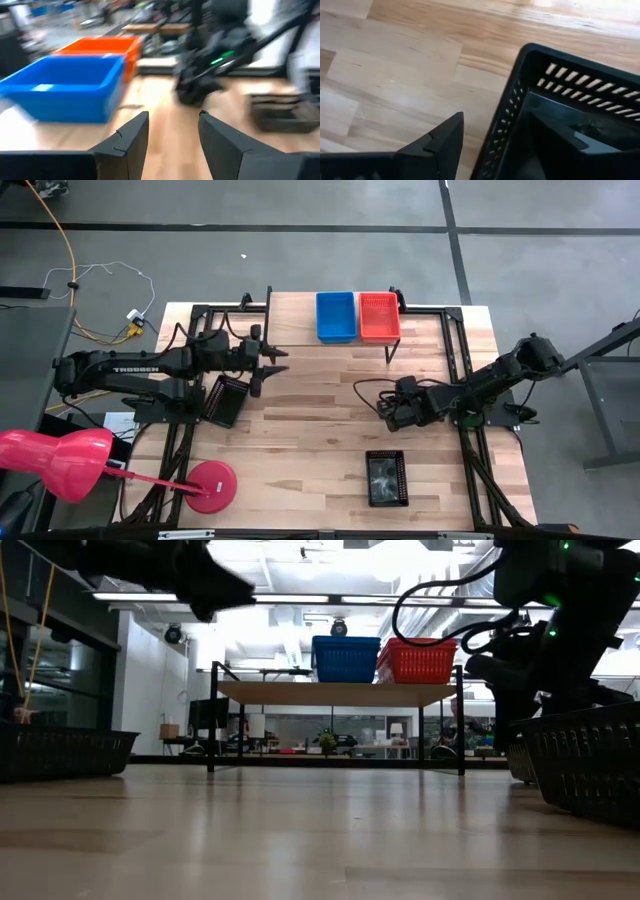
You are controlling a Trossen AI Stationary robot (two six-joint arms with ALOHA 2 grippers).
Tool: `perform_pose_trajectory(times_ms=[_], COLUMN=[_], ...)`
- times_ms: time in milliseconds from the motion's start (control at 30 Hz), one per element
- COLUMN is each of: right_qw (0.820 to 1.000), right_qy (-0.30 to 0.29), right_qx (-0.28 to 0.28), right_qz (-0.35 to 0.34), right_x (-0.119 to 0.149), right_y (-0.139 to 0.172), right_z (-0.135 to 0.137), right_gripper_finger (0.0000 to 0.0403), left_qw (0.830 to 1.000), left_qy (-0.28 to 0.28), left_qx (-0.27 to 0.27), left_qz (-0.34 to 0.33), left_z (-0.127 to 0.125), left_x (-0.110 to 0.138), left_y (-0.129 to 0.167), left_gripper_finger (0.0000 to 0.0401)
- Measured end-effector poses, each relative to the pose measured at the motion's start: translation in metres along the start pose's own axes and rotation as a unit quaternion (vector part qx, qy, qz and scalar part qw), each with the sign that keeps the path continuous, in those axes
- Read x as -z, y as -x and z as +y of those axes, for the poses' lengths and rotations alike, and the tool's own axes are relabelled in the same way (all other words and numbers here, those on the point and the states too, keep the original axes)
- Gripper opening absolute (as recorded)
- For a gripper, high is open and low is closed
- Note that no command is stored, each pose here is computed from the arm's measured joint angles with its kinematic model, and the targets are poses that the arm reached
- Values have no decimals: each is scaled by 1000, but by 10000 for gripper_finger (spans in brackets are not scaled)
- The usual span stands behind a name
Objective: Stack baskets on shelf by color
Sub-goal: Put the top right black basket on the shelf
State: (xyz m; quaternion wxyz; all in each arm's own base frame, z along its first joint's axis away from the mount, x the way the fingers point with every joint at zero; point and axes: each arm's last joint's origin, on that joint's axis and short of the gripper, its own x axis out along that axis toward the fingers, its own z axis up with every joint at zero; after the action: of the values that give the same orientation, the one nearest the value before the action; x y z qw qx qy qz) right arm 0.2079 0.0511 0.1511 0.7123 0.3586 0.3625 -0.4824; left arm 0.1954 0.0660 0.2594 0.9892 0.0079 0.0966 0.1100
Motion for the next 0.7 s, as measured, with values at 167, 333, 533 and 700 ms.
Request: perform_pose_trajectory(times_ms=[167, 333, 533, 700], right_qw=[1000, 1000, 1000, 1000], right_qy=[1, 2, 3, 25], right_qx=[-2, -2, -2, -4], right_qz=[-6, -7, -16, -5], right_x=[0, 0, -1, 0], right_y=[0, 0, 0, 0], right_z=[0, 0, 0, 1], right_gripper_finger=[184, 148, 89, 15], left_qw=[998, 999, 993, 993], left_qy=[2, 39, 83, 84], left_qx=[-44, -6, -3, 4], left_qz=[34, -35, -79, -79], left_z=[18, 36, 56, 61], left_x=[10, 33, 49, 49], left_y=[3, 10, 24, 26], left_gripper_finger=[156, 156, 156, 156])
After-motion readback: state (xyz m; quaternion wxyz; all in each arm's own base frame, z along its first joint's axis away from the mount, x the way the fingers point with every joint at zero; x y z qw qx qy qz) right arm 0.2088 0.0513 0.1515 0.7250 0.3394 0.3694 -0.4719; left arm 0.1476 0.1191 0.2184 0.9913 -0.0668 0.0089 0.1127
